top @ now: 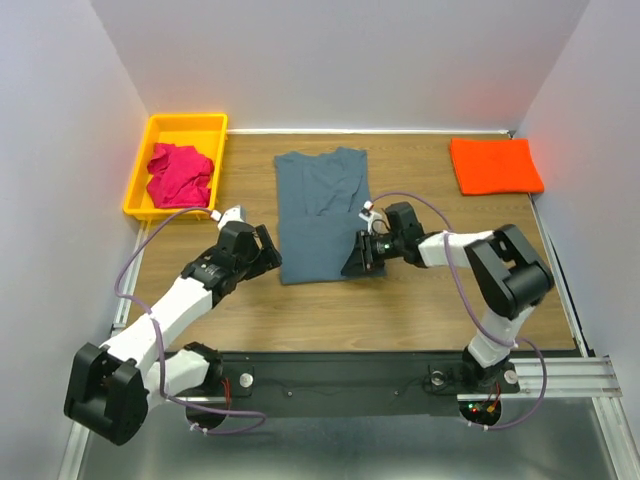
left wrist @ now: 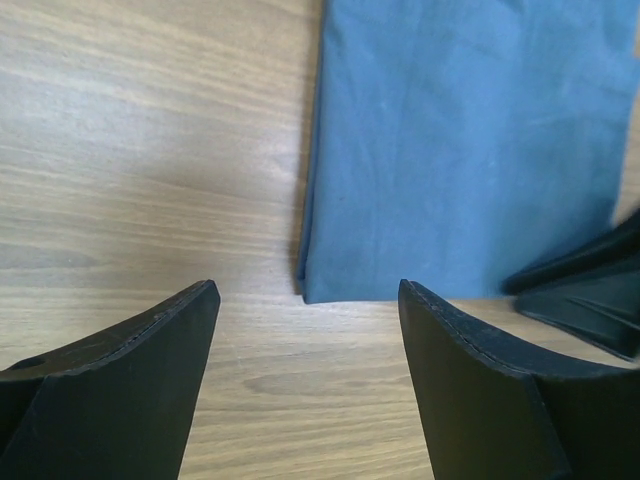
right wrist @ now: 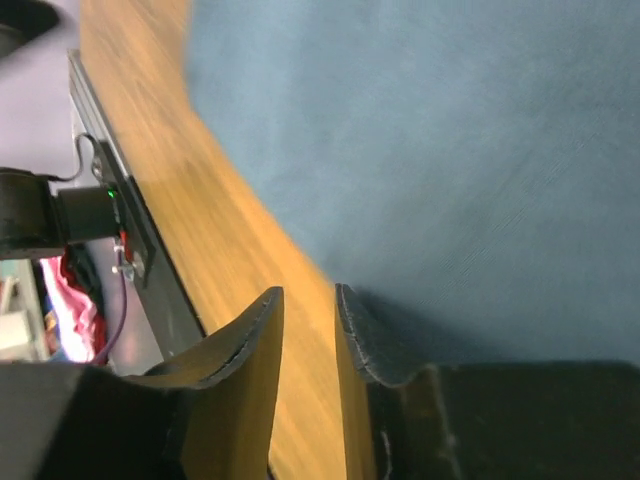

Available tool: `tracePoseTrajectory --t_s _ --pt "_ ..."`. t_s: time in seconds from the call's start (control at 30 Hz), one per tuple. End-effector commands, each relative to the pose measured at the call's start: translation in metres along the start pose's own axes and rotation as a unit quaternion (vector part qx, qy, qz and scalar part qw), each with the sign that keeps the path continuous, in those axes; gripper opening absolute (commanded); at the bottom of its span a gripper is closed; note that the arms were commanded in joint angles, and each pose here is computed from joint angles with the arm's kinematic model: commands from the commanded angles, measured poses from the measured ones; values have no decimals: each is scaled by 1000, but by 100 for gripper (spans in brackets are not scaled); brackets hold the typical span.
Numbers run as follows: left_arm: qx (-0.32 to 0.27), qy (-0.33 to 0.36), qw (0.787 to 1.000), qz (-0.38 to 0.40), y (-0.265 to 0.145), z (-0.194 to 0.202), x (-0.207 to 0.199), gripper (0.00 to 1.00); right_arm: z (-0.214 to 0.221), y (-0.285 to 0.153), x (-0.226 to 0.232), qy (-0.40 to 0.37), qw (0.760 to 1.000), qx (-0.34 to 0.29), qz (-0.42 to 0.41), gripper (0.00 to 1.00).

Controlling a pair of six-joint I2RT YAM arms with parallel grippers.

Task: Fold and stack the t-shirts
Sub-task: Fold the tshirt

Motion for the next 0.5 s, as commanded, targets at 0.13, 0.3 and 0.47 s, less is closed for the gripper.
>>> tracePoseTrajectory --t_s 0.13,0.3,0.47 --pt "71 38 996 -25 16 12 -7 82 -29 -61 32 -30 985 -124 119 50" --pt "116 58 990 -47 27 24 -8 81 -22 -88 18 12 951 -166 260 66" --pt "129 72 987 -64 37 30 -14 77 -8 -106 8 36 926 -180 331 74"
Point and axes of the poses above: each gripper's point midway between its finger pads, its own y axis out along the fingers, its own x axis along the line the jaws close on, z = x × y, the point moved 7 cm from there along -y, back along the fingers, and after that the axes turned 7 degrees about y, right-handed, at the moved point
